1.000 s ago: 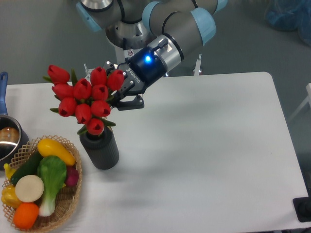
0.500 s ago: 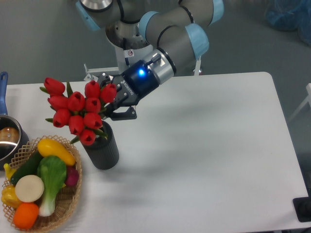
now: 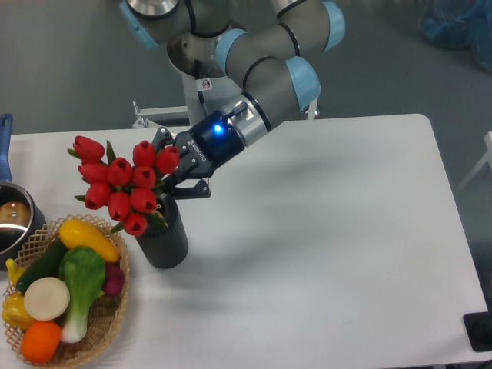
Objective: Insert the flowers into the vase
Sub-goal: 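Lower the tulip stems down into the black vase opening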
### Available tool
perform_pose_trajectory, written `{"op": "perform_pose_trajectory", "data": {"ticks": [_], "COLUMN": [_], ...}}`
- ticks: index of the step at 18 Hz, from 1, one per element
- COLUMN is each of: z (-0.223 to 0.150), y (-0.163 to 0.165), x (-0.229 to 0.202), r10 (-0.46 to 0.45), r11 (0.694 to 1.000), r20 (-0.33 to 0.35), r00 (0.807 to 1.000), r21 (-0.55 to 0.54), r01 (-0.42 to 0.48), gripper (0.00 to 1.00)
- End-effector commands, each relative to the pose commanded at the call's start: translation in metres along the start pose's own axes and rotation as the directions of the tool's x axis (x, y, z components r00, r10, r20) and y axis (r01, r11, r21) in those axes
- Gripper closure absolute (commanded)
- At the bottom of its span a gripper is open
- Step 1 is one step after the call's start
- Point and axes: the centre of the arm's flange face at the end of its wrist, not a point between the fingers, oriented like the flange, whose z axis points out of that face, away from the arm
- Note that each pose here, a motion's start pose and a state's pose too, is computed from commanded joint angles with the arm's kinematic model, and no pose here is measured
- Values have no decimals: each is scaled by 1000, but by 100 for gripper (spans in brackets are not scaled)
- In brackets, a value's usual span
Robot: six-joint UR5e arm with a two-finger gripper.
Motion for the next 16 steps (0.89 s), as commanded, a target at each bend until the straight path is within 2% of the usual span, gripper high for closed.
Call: {"op": "perform_pose_trajectory", "data": {"ticks": [6,16], "z": [4,13], "y": [16,45], "x": [-11,4], "r10": [-2,-1], "r11": [1000,1000], "r20": [-6,-28], "r00": [1000,1000], "r21": [-3,-8], "r01": [2,1], "gripper": [97,92]}}
